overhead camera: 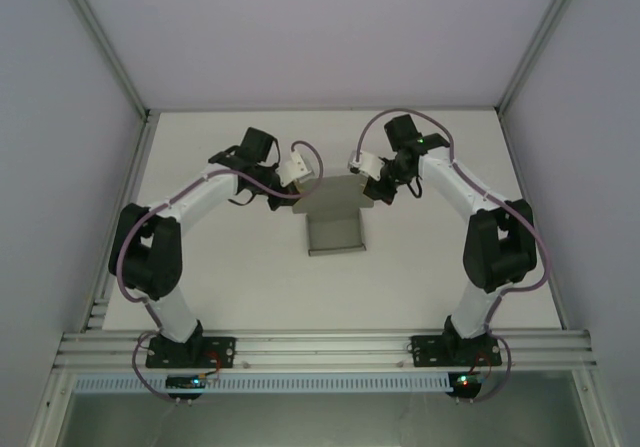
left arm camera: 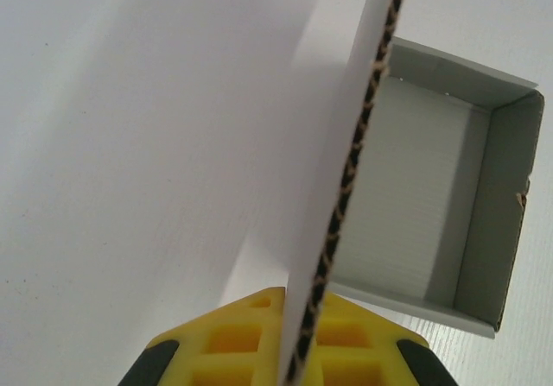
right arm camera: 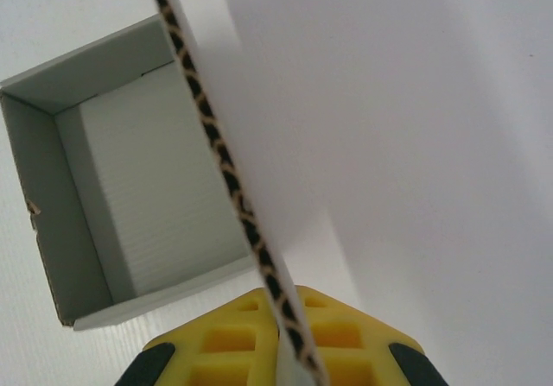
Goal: Assemble paper box
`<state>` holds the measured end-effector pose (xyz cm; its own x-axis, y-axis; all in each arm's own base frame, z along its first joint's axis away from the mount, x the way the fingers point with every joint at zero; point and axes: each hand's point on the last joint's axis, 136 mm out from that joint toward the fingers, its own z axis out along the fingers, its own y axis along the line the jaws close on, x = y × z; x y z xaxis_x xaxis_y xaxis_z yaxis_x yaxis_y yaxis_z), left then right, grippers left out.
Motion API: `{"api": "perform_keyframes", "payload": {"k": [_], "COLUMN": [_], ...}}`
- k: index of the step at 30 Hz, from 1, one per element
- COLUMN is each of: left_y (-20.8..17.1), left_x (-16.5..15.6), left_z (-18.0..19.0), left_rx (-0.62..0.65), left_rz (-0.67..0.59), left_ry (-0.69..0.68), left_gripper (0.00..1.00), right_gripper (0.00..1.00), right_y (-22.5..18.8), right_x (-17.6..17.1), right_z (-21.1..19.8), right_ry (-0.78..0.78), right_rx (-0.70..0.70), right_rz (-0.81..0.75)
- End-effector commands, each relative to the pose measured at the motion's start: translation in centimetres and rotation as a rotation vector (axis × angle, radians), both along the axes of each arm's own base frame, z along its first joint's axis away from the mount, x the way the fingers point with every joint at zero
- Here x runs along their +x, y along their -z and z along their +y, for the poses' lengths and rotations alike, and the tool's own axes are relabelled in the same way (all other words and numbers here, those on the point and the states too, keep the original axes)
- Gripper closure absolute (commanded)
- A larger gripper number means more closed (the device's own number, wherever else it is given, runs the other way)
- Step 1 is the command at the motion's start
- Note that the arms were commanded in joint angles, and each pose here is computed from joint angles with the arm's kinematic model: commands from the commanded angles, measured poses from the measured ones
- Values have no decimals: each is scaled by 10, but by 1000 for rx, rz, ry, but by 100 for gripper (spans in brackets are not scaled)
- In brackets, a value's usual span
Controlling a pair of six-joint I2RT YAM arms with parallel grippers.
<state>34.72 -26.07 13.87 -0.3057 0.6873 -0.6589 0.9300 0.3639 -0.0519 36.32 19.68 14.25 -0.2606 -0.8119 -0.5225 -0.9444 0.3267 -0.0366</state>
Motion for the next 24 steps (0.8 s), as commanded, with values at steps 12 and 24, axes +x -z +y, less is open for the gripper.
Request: {"api": "perform_keyframes", "payload": {"k": [12,24], "left_y": [-45,-39], "left_x": [98,106], "left_z": [4,-23], "left_rx": [-71,-286], "left_rz": [-12,106], "left_ry": [-742,-1035], "left_gripper": [100,100], "right_gripper": [98,96], "right_y": [-23,-35], "right_x": [56,97], "right_z": [8,44], "right_ry": [729,1130], "right_rx": [105,407], "right_rz": [-41,-6]}}
